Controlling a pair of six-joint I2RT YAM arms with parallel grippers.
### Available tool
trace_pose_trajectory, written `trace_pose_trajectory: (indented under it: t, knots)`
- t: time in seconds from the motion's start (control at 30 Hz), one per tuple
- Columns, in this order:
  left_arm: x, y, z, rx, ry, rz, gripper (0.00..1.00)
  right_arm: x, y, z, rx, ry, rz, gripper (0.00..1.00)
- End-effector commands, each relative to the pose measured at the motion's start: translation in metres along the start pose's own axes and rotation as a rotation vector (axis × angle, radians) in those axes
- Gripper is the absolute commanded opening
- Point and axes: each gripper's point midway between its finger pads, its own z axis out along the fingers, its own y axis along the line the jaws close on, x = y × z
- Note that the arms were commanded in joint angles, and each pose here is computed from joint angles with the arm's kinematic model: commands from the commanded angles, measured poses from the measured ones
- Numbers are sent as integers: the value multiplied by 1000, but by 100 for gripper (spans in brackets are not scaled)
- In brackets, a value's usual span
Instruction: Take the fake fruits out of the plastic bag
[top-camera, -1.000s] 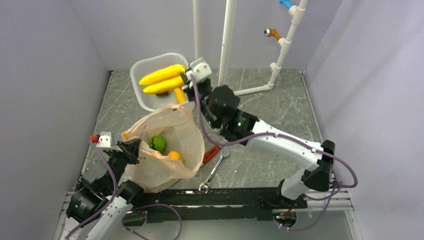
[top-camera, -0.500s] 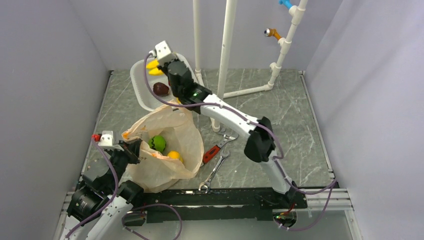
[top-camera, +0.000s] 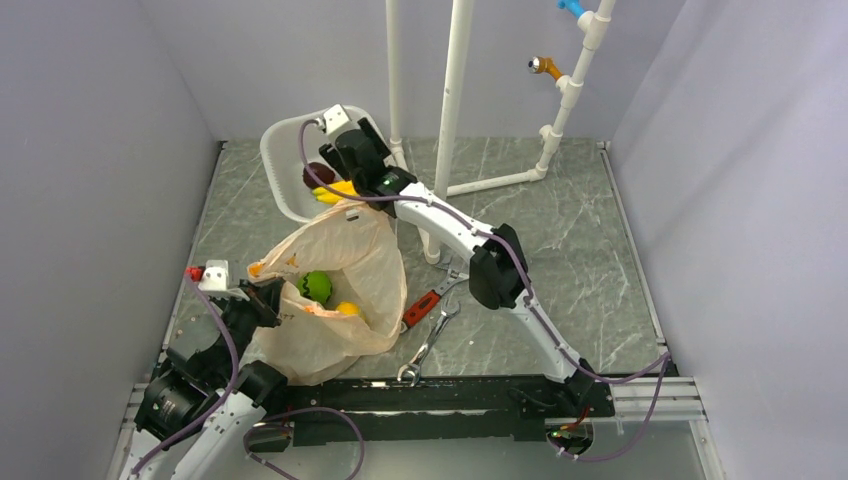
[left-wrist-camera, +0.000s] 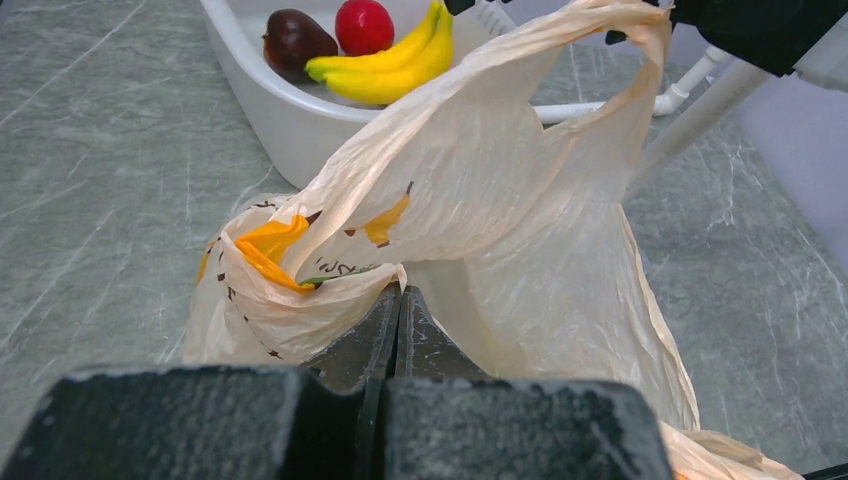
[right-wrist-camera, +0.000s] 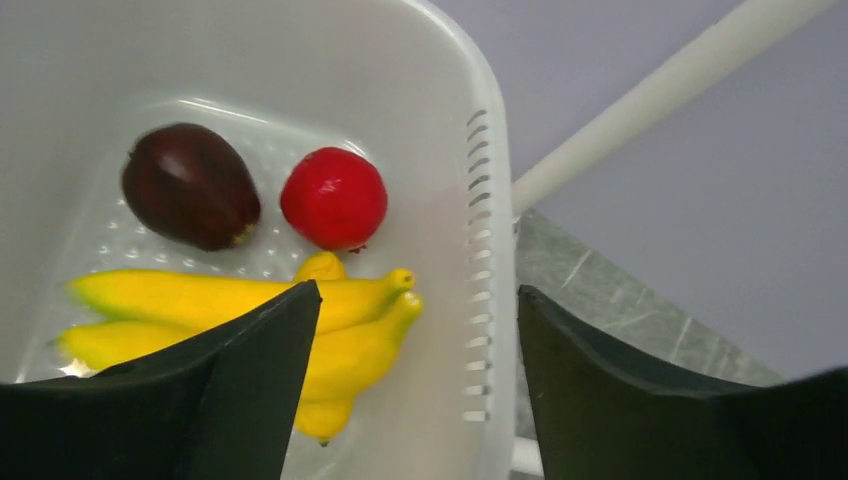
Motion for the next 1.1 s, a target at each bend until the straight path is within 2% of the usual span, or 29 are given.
trace_pose_trajectory:
  t: [0.0,0.07,0.13,0.3,0.43,0.63,0.77,0.87,1.07]
  knots:
    - [-5,-4,2,11,-7,0,0,-82,-39,-40,-19,-124,131,80]
    - [-5,-3,2,7,-5,-1,0,-108,-50,-63,-43,-153,163,85]
    - [-5,-4,2,11,-6,-1,0,-134,-64,-97,-63,-186,212,86]
    - [-5,-3,1,10,-9,-2,0,-160,-63,-184,-185,-221,290,85]
    - [-6,-4,0,17,-15,-5,0,-153,-53,-245,-241,-218,286,84]
    - [-8,-9,-1,47,-27,-1,0,-118,-21,-316,-522,-231,355,74]
    - [-10,-11,-4,66,-42,-3,0,-75,20,-338,-735,-233,338,64]
    - [-12,-14,-6,86,-57,-5,0,-45,52,-337,-839,-152,306,54]
    - [-20,-21,-14,145,-105,-5,0,2,105,-314,-924,14,345,52]
